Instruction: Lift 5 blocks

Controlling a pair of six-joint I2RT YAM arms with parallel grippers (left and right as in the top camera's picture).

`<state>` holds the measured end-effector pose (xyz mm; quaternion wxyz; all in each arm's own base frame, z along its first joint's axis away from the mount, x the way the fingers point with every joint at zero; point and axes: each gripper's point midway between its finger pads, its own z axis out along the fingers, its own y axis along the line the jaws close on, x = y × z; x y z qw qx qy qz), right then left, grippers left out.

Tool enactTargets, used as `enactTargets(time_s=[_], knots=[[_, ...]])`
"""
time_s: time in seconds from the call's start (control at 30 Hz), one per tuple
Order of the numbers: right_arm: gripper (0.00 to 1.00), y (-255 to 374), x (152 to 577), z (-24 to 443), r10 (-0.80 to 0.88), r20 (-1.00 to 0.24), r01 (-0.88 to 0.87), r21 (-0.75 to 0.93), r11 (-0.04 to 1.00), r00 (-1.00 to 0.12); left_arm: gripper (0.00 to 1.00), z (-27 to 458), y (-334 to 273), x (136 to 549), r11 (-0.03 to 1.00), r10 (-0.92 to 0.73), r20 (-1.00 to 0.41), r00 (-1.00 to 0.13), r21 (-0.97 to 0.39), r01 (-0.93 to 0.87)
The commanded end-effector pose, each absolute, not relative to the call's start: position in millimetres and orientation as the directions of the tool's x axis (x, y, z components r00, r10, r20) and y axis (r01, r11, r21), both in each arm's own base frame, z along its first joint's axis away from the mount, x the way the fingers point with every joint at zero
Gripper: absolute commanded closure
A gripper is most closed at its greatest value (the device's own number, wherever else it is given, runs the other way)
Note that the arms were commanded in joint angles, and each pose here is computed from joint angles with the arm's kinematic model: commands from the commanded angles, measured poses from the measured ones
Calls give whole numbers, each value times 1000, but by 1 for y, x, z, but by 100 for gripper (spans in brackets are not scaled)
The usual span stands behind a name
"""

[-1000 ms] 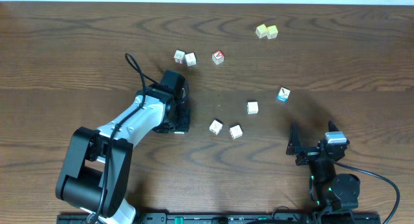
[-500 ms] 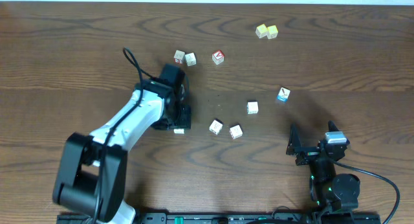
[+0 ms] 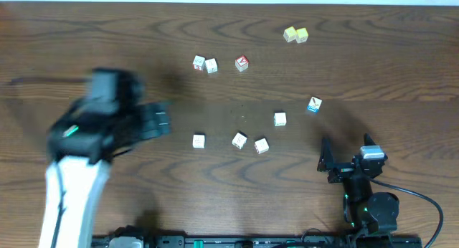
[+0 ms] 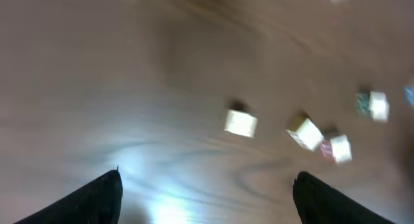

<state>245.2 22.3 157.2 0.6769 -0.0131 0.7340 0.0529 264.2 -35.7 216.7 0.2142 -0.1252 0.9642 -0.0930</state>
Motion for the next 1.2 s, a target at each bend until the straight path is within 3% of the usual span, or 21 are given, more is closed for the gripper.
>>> enactTargets(time_s=[0.0, 0.13, 0.23, 0.33, 0.5, 0.57, 0.63, 0.77, 0.87, 1.0, 1.1, 1.13, 1.17], knots=[[1, 19, 245, 157, 42, -996, -75, 48, 996, -80, 15, 240, 17, 244, 897, -442, -464, -768, -209, -390], [1, 18, 246, 159, 41, -997, -69, 46, 997, -70, 15, 246, 37, 218, 848, -525, -462, -715, -214, -485], [1, 29, 245, 189, 139, -990, -146, 132, 980, 37, 15, 246, 38, 208, 842, -535, -453, -714, -210, -497], [1, 57, 234, 223, 335, -939, -347, 288, 893, 83, 15, 245, 37, 207, 842, -535, -449, -716, -209, -498], [1, 89, 209, 257, 537, -844, -586, 431, 687, 8, 15, 244, 38, 208, 842, -535, -445, -718, -207, -499], [1, 97, 196, 274, 590, -807, -660, 448, 603, -9, 15, 244, 38, 208, 841, -535, -444, -719, -206, -500], [1, 102, 177, 299, 591, -803, -741, 355, 570, 70, 15, 244, 38, 208, 841, -535, -444, -719, -206, -500], [1, 91, 149, 351, 597, -749, -759, 203, 619, 287, 15, 244, 38, 208, 841, -535, -444, -719, -206, -500], [1, 89, 150, 375, 488, -797, -687, 131, 715, 356, 15, 244, 38, 208, 841, -535, -444, -719, -206, -500], [1, 82, 184, 377, 247, -945, -510, 108, 853, 213, 15, 244, 38, 208, 841, -535, -444, -719, -206, -500], [1, 61, 220, 352, 118, -990, -326, 137, 935, -79, 15, 244, 38, 208, 841, -535, -444, -719, -206, -500], [1, 52, 232, 338, 91, -970, -248, 147, 958, -224, 15, 244, 38, 208, 841, -535, -444, -719, -206, -500], [1, 49, 238, 329, 80, -950, -216, 150, 965, -302, 15, 244, 38, 208, 841, -535, -444, -719, -206, -500]])
